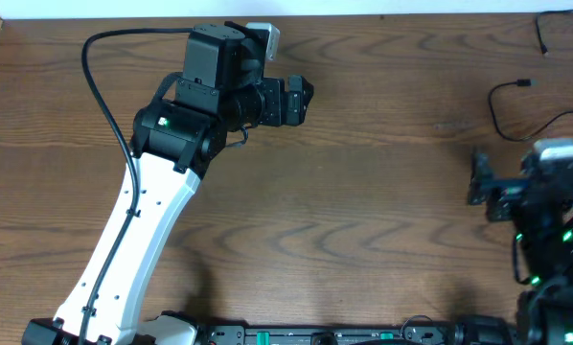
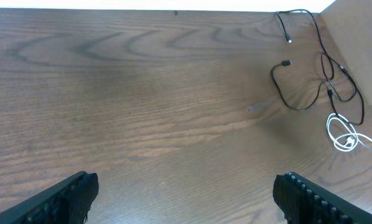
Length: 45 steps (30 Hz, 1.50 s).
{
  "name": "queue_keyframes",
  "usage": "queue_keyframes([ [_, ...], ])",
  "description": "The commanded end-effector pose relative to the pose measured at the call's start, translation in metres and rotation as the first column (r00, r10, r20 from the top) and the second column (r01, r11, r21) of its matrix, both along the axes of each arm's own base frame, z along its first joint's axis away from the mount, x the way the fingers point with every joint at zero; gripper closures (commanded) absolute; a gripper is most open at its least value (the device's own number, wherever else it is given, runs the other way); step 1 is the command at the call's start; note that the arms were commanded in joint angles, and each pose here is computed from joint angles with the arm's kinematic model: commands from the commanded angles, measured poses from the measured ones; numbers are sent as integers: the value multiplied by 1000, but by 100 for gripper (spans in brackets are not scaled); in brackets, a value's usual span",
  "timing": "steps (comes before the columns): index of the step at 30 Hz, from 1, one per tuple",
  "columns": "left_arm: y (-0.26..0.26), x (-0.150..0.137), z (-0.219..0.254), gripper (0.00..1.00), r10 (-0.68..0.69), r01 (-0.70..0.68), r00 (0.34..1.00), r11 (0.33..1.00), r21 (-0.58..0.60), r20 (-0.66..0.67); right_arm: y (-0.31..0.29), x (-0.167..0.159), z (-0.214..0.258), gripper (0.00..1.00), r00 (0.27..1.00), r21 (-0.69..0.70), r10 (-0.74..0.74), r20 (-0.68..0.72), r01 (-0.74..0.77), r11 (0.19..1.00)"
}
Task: Untangle cables
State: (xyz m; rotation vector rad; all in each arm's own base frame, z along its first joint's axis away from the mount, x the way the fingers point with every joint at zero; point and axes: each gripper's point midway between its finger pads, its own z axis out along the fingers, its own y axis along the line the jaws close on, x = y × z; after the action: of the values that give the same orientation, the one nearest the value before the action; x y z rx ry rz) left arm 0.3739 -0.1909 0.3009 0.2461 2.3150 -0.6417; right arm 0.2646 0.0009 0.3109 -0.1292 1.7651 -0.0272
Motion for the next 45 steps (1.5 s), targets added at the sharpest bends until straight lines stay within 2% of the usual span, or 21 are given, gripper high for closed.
queue_keyframes([
  [1,2,2,-4,5,6,-6,1000,1000,13,-5,10,-6,-23,1,998,-54,48,29,-46,997],
  [10,2,2,-4,5,6,-6,1000,1000,13,-5,21,-17,-87,1,990,-114,99,96,-88,990],
  [19,2,2,-4,5,6,-6,1000,1000,13,-5,22,-19,-124,1,975,-123,103,196,-80,989],
  [24,2,2,-4,5,6,-6,1000,1000,13,-5,20,-20,-135,1,977,-126,87,196,-63,990],
  [30,2,2,-4,5,6,-6,1000,1000,13,-5,16,-19,-153,1,989,-129,65,134,-48,991],
  [45,2,2,-4,5,6,-6,1000,1000,13,-5,15,-19,-153,1,989,-129,60,134,-43,991],
])
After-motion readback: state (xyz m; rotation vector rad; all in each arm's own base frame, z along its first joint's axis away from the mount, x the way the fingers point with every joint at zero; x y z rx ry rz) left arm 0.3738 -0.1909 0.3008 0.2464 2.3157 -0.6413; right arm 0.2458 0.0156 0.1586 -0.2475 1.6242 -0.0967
